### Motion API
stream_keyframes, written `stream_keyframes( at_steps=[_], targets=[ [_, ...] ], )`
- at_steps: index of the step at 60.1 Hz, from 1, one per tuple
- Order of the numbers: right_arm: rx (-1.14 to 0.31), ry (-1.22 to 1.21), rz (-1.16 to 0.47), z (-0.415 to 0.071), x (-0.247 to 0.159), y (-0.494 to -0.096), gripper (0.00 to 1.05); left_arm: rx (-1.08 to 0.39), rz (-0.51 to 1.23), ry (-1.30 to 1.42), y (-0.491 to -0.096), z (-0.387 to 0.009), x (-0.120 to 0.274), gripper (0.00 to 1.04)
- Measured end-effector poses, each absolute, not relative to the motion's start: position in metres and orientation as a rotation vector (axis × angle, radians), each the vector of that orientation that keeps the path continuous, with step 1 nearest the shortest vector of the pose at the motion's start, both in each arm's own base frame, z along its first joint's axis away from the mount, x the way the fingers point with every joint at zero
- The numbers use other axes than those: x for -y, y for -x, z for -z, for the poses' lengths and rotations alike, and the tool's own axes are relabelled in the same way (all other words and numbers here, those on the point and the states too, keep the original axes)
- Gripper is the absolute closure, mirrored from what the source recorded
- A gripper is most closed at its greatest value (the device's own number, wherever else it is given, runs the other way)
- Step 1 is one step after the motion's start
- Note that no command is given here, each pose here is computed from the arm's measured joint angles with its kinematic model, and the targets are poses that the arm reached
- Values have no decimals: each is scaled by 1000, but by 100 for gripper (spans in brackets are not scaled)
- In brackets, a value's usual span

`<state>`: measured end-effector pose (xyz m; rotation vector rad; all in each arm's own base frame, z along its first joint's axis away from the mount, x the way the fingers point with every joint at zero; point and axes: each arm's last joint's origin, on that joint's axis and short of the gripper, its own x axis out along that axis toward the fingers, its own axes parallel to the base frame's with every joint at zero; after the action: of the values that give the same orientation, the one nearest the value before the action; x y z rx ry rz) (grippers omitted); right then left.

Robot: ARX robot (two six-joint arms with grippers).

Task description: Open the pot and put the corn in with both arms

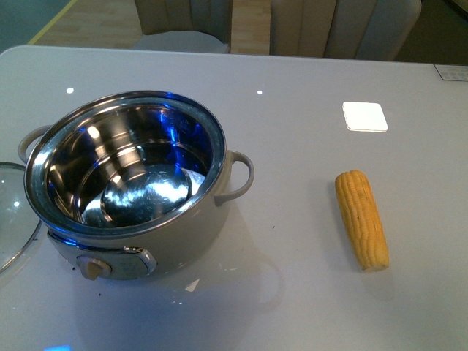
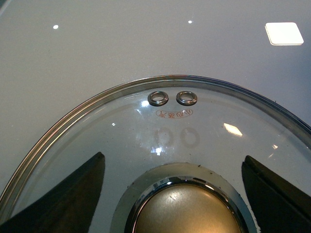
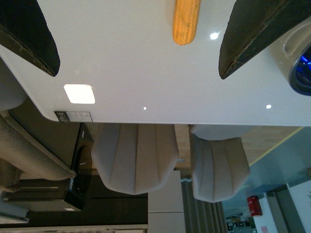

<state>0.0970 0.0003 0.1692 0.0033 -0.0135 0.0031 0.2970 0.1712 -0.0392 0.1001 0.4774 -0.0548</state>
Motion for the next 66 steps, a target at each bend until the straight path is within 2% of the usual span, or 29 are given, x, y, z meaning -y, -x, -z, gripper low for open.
stream_keyframes(
  at_steps=[17,33,51,58,66],
  targets=[
    [14,-3,-3,-169,0,-97,9,-322,16,-73,-290,-45,-168,7],
    [14,-3,-3,-169,0,-97,9,-210,59,23,-244,-137,-138,7],
    [14,-3,-3,-169,0,-97,9,-157,114,81,-201,-188,-93,7],
    [14,-3,-3,-169,0,-97,9,-19,1,-1,-184,-193,-70,27],
    [14,-3,-3,-169,0,-97,9,-13,-11,-4,-168,-185,-47,56]
  ],
)
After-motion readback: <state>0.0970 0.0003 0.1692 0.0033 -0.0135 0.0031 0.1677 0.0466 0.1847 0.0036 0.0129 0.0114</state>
